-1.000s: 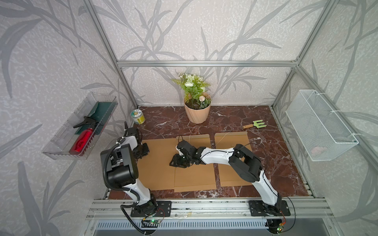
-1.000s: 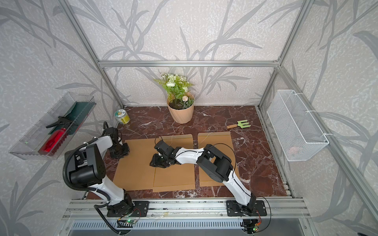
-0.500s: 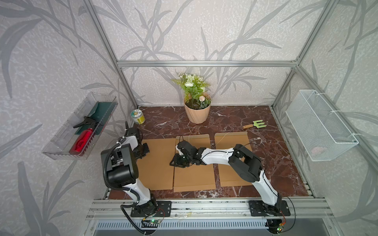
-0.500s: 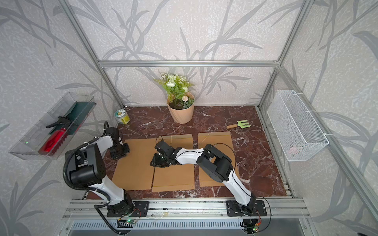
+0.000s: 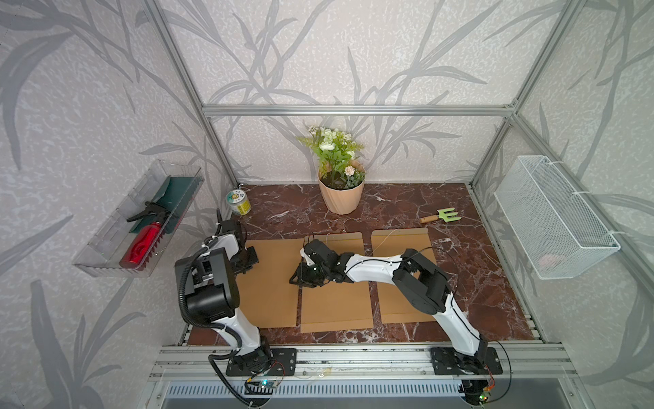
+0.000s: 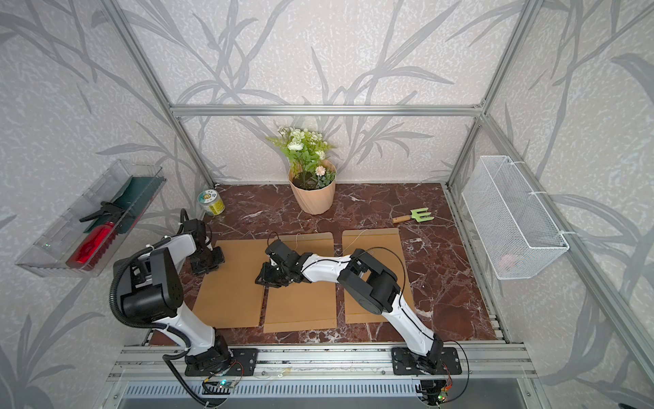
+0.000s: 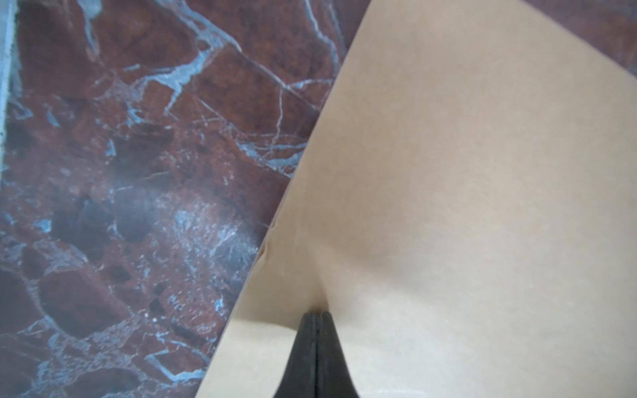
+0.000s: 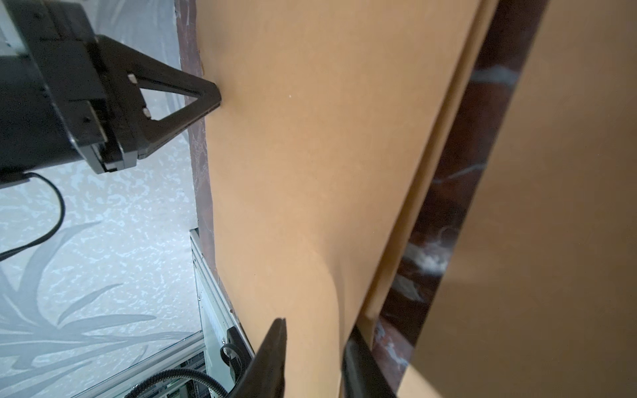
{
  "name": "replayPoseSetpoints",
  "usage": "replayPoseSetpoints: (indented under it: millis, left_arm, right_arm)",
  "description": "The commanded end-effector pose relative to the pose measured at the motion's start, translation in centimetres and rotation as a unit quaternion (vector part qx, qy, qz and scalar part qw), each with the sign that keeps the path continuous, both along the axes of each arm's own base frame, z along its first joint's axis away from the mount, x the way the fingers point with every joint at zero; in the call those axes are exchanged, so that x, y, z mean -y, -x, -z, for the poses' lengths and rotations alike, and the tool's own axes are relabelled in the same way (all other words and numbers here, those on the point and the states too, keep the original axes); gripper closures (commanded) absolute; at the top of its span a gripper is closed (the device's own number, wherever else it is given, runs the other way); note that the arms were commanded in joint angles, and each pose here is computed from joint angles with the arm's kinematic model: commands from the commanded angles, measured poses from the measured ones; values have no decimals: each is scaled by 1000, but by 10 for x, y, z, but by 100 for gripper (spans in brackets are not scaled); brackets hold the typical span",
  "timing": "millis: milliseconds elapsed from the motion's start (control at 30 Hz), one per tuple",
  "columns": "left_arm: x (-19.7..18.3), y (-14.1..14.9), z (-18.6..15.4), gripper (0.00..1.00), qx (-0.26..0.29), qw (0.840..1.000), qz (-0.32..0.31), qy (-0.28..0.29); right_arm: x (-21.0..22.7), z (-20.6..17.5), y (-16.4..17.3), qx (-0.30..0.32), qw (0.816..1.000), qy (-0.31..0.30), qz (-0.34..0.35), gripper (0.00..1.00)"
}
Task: Open the file bag
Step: Pick up the file bag from the center of the board.
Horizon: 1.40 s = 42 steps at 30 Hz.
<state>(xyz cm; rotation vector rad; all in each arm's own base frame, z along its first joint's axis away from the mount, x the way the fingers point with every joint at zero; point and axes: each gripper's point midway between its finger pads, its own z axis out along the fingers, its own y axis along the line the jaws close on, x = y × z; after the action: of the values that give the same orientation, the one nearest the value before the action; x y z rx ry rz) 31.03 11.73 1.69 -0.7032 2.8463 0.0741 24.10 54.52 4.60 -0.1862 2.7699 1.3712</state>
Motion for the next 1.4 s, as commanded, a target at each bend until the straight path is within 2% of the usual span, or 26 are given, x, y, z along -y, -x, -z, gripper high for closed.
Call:
replayPoseSetpoints:
  millis: [0,133,300,400,533,667,767,800,933,1200,1367]
  left_arm:
    - [20,15,15,100,-37,998,6,45]
    - [21,14,14,100,-33,998,6,47]
    - [23,11,10,100,-25,998,6,51]
    - [23,7,3,100,-12,999,2,53]
    - [24,-2,-15,86,28,998,-12,62]
    - [33,-21,-43,72,90,991,-27,95]
    - [42,-41,-77,68,149,980,-25,129]
    - [45,-48,-88,68,169,976,-27,137]
    - [54,-66,-132,65,238,958,-21,156]
    - [80,-79,-188,62,309,934,22,179]
    - [92,-86,-221,59,354,913,20,201]
  right_arm:
    - [-12,-5,-7,3,1000,-17,-1,72]
    - [-10,3,-7,-3,1000,-6,2,78]
    - [-6,8,-10,5,1000,7,7,99]
    - [-4,5,-11,17,1000,9,5,100]
    - [1,-5,-11,44,999,15,-9,100]
    - [3,-26,-8,82,995,16,-45,100]
    - [9,-46,-6,117,991,19,-69,100]
    - [18,-51,-19,128,989,23,-65,100]
    - [28,-74,-22,167,981,26,-93,100]
    - [39,-109,-22,228,960,29,-160,100]
    - [47,-122,-23,256,949,48,-178,100]
